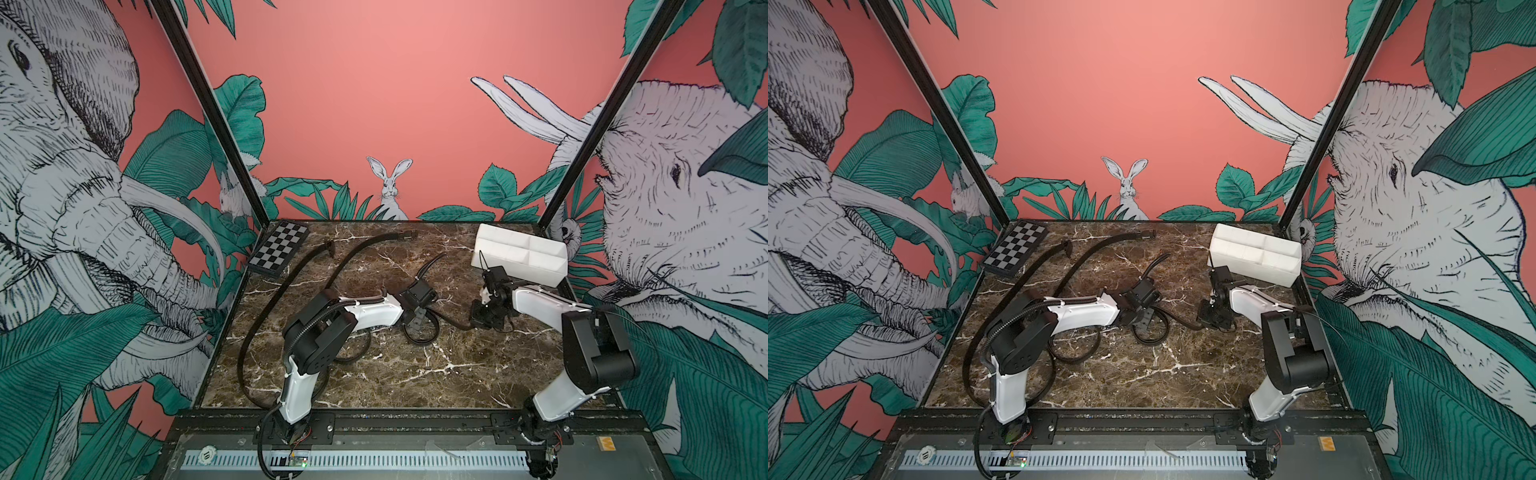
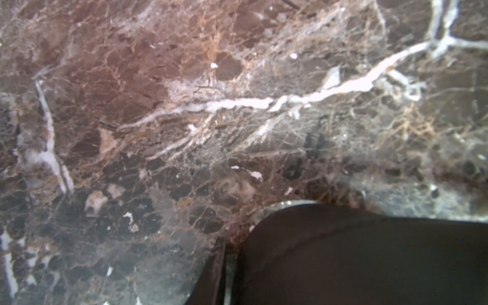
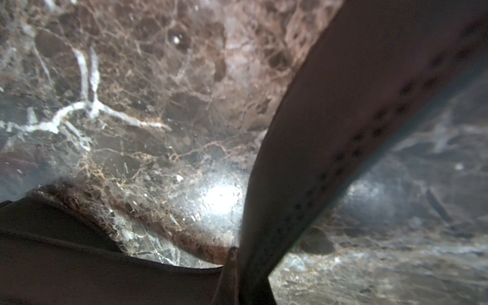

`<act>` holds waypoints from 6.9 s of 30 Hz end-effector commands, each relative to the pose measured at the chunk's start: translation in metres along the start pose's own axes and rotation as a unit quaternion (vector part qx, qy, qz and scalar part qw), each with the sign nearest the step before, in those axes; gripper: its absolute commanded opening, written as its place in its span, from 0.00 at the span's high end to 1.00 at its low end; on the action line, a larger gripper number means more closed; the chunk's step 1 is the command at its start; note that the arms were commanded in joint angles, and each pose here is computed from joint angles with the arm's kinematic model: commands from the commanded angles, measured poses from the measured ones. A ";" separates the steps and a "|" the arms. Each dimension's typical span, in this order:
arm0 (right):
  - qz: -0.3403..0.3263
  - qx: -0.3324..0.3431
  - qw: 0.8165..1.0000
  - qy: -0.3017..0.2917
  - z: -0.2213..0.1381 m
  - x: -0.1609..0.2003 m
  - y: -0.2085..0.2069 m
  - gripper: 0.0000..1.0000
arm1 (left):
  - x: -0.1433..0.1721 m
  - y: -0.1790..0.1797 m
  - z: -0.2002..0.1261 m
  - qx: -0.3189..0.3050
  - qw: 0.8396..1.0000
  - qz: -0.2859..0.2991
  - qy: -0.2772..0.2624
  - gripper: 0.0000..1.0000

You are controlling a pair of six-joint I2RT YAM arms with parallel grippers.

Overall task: Place the belts into the storage roll
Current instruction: Roll the belt at the center of the board.

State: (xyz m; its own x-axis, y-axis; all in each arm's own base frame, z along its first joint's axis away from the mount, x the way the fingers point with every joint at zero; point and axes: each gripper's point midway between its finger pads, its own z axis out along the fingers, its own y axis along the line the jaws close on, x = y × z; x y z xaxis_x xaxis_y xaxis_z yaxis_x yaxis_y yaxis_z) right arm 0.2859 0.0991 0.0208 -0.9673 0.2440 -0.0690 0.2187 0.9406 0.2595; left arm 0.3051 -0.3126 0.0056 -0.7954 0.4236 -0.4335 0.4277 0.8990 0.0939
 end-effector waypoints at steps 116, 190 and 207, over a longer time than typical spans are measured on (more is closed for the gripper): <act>-0.282 0.120 0.938 0.162 0.010 -0.016 0.038 0.86 | 0.114 0.068 0.081 0.047 0.955 0.037 0.292 0.85; -0.173 -0.046 0.983 0.050 -0.007 -0.062 0.121 0.33 | 0.115 0.057 0.098 -0.019 0.947 -0.079 0.312 0.87; -0.256 -0.008 0.966 0.028 0.013 -0.100 0.131 0.40 | 0.114 0.052 0.098 -0.009 0.946 -0.073 0.315 0.87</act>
State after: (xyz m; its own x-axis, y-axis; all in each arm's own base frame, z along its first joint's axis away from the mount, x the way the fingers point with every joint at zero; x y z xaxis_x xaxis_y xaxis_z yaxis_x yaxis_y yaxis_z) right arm 0.4139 0.1983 0.0489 -0.9640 -0.2239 -0.1434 -0.2526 0.9397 0.2307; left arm 0.4089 -0.3171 0.0024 -0.8770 0.2221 -0.4261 0.2871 0.9533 -0.0939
